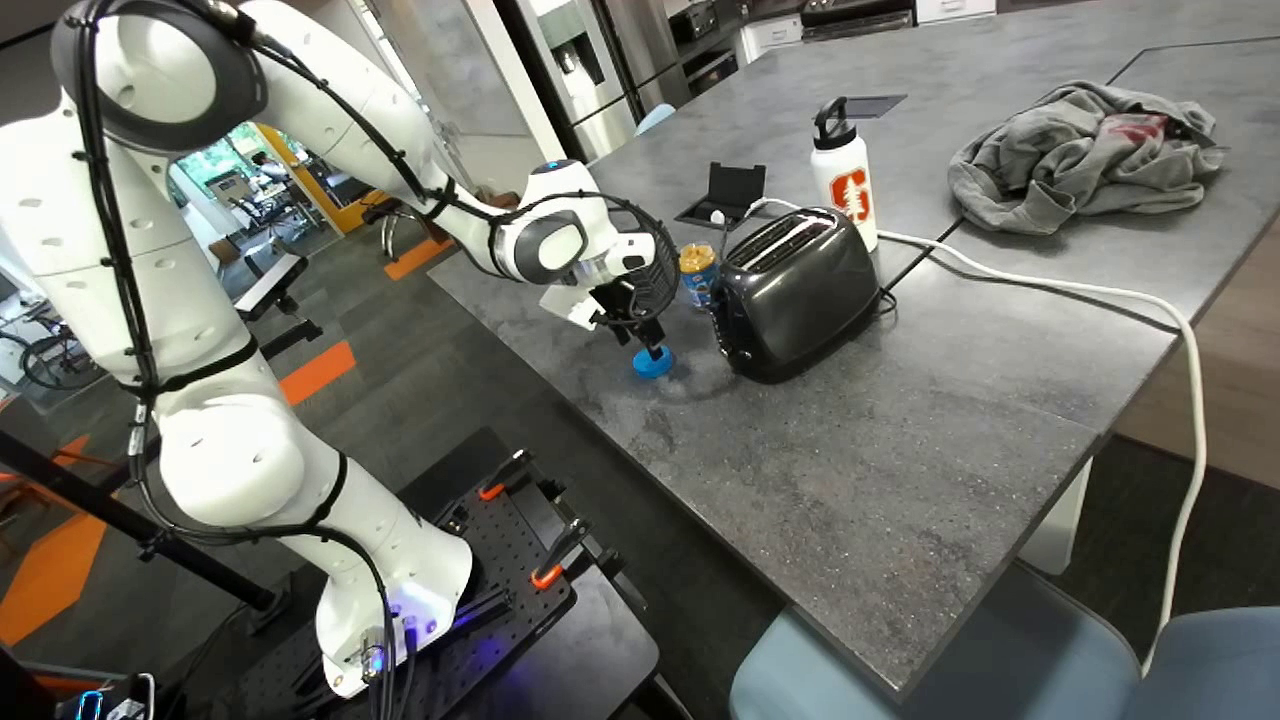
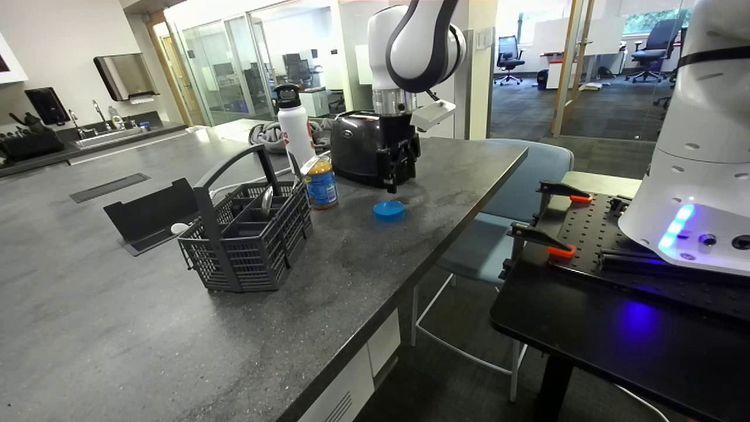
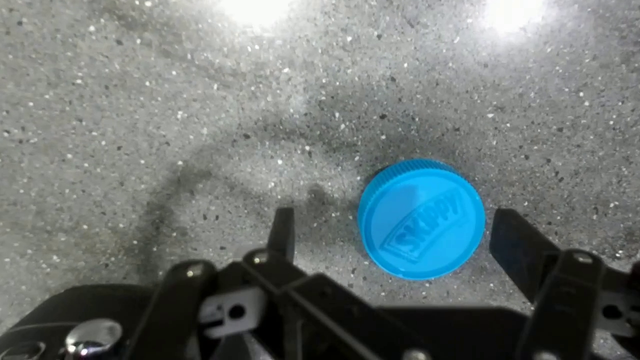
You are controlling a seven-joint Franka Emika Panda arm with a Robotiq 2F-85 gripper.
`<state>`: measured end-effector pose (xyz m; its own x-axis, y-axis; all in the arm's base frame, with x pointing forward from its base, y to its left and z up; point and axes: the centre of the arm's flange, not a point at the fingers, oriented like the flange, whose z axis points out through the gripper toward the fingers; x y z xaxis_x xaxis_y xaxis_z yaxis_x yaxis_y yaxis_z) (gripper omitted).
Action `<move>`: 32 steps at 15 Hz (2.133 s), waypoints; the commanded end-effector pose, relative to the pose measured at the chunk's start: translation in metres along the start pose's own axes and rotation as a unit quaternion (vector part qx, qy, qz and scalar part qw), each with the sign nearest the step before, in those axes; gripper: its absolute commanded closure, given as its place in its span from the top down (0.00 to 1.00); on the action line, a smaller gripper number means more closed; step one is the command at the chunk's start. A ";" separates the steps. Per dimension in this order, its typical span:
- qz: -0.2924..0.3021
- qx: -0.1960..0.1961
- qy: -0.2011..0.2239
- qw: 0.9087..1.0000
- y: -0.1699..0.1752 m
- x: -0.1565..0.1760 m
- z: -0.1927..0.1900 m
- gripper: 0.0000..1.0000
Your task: Take the bottle top and put it on the bottle
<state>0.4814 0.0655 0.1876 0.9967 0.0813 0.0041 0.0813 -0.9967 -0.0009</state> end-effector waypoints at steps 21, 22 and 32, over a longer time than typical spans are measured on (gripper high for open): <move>-0.041 -0.021 0.011 0.999 -0.034 0.034 0.051 1.00; -0.042 -0.021 0.010 0.999 -0.035 0.034 0.052 1.00; -0.038 -0.017 0.025 0.999 -0.042 0.031 0.024 0.55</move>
<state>0.5130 0.1046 0.1372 0.9837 0.1797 0.0069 0.1794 -0.9833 0.0290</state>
